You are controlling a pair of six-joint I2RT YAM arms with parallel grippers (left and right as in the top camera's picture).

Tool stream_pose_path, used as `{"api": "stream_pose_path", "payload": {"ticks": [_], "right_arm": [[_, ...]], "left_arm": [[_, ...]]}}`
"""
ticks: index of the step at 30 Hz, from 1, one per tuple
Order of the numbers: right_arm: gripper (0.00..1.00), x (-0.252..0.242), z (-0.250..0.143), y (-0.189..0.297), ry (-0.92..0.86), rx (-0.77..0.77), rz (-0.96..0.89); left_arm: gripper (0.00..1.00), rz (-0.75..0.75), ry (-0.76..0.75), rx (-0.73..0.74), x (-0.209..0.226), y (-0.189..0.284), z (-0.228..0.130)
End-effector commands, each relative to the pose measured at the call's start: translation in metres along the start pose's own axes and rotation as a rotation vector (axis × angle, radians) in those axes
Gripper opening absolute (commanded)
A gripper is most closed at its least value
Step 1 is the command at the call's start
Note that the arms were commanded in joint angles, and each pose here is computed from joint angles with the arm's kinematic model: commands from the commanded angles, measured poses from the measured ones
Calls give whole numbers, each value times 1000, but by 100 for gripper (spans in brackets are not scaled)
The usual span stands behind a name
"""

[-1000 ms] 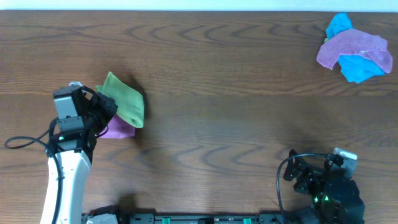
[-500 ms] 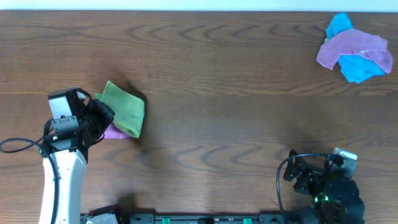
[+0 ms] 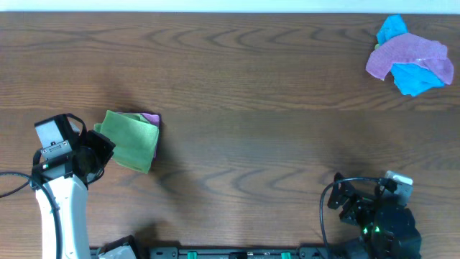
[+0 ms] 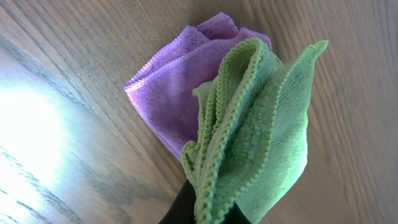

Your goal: Fold the cloth

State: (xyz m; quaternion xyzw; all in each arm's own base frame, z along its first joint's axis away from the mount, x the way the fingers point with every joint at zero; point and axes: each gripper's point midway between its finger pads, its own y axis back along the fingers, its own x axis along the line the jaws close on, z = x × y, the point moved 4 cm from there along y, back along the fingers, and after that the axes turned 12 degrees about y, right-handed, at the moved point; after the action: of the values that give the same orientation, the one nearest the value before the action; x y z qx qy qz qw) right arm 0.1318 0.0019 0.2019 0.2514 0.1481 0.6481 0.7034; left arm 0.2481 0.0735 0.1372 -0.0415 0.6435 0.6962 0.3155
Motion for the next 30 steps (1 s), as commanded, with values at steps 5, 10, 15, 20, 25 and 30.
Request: {"api": "stream_pose_path", "payload": {"ticks": [5,10,15,20,25,30], "right_arm": [[99,-4,1,1,-19,-10,-22],[99,-4,1,1,-19,-10,-22],[99,-4,1,1,-19,-10,-22],[99,-4,1,1,-19,-10,-22],[99,-4,1,1,-19,-10,-22],[99,-4,1,1,-19,-10,-22]], "left_arm": [[27,25,-18,-21,6,0,2],[78,38,-18,-35,8,0,4],[95,40,-17,-38,8,0,4],[95,38,-18,-41,8,1,4],[95,38,-24,-86,8,9,8],[95,-1,-35,-142,5,27,8]]}}
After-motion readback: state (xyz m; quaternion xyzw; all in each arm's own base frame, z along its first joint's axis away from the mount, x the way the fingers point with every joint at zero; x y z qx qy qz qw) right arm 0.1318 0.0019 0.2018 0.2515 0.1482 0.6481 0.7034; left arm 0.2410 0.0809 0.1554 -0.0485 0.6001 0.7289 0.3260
